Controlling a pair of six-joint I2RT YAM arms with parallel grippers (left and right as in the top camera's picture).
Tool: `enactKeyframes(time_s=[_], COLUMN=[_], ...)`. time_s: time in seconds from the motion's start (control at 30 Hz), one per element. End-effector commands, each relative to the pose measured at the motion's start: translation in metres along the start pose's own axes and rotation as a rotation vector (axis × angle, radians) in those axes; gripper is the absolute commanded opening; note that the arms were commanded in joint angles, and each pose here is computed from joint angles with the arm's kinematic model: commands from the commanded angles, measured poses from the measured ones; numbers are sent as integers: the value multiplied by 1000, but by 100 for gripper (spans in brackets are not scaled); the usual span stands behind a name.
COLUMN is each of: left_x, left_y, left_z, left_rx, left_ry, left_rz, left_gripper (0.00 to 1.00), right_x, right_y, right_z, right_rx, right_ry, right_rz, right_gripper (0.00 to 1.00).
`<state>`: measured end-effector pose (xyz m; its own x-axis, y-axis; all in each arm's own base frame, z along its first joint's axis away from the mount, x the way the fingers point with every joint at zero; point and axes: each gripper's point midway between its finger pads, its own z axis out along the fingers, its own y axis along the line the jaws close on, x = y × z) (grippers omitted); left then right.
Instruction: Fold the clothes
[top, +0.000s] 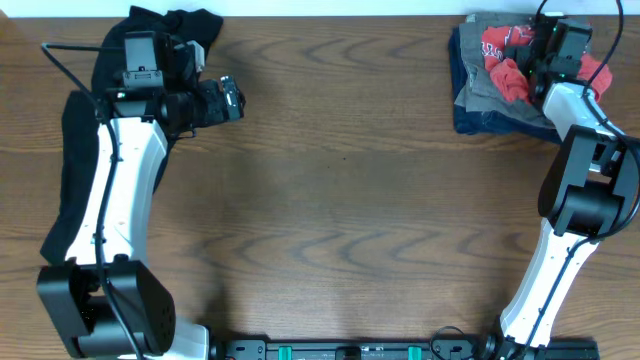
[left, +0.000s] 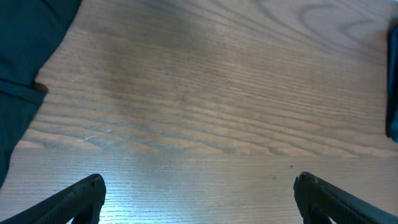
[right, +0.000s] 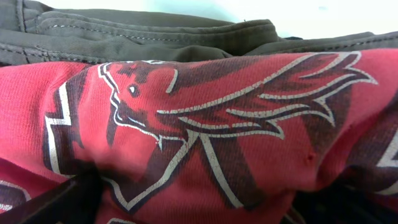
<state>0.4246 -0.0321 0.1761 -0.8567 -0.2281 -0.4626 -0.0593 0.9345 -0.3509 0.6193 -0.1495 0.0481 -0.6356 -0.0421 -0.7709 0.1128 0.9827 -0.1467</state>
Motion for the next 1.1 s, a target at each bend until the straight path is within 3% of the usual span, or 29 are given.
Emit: enactKeyframes(time_s=[0.0,0.2,0.37,0.47,0.67,0.87,1.07], left_x=[5,5,5,5,5,5,5], left_y=[5,5,5,5,5,5,5], left_z=[6,6,6,6,6,6,6], left_rx=[-14,-14,-14,-14,-14,-14,-14], left_ry=[19,19,19,19,19,19,19], left_rz=[1,1,1,-1,0,0,0], left_gripper=[98,98,98,98,98,98,98], right_x=[99,15,-90,-148,-208,-235,-241], right_y=[16,-1,-17,-15,-16,-23,-25], right_z=[34,-8,-96,-178,-303,-389,-419], right_rx=[-37,-2,25,12,36,68,78], right_ry=[215,54,-153,-277,-473,-626,-678], right_rz=[-21,-19,-23,-34,-45,-46,-46], right_gripper=[99,99,99,99,99,99,99])
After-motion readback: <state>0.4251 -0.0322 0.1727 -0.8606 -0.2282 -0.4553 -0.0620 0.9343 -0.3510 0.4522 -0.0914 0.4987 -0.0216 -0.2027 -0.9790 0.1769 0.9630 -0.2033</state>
